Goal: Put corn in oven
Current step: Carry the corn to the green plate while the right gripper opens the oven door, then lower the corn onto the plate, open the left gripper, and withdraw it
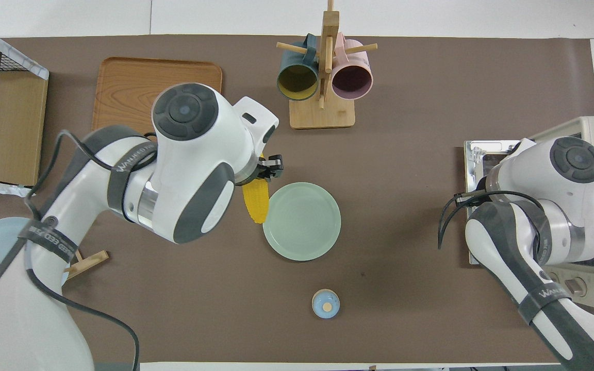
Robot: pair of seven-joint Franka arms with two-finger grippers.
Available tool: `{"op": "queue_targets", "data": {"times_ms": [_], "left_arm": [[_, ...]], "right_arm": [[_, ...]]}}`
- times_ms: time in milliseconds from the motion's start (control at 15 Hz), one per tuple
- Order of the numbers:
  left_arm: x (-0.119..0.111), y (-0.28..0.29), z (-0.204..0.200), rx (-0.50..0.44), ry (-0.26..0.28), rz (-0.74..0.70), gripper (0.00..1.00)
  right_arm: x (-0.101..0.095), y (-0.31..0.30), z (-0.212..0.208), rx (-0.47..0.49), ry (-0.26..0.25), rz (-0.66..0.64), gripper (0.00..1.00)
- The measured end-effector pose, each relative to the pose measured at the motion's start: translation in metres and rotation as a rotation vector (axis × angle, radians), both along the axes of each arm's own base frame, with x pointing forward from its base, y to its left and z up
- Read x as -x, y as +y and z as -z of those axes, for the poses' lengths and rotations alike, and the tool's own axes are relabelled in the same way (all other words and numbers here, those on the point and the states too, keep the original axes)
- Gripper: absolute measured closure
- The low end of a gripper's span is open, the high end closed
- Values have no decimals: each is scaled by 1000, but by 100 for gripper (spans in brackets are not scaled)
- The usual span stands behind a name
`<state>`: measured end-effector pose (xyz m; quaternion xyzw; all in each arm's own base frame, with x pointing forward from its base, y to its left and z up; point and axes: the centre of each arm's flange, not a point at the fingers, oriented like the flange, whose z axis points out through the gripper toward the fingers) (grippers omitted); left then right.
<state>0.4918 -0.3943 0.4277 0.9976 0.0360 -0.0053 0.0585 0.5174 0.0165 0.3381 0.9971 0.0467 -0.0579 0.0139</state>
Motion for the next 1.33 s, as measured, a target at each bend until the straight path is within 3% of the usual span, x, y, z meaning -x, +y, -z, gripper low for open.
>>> {"op": "queue_targets", "data": {"times_ms": [200, 400, 933, 1000, 1333], "left_arm": [[40, -26, 30, 27, -37, 4, 44], [61, -41, 53, 35, -47, 28, 44], [74, -58, 105, 22, -40, 54, 44], [75, -57, 108, 20, -39, 55, 44], [79, -54, 114, 20, -41, 56, 44]], "right_arm": [[-3, 5, -17, -36, 39, 27, 99], [-6, 16, -30, -75, 46, 44, 96], [0, 67, -30, -163, 65, 89, 12], [1, 74, -31, -164, 66, 82, 7], [-3, 78, -42, -168, 43, 80, 17]]}}
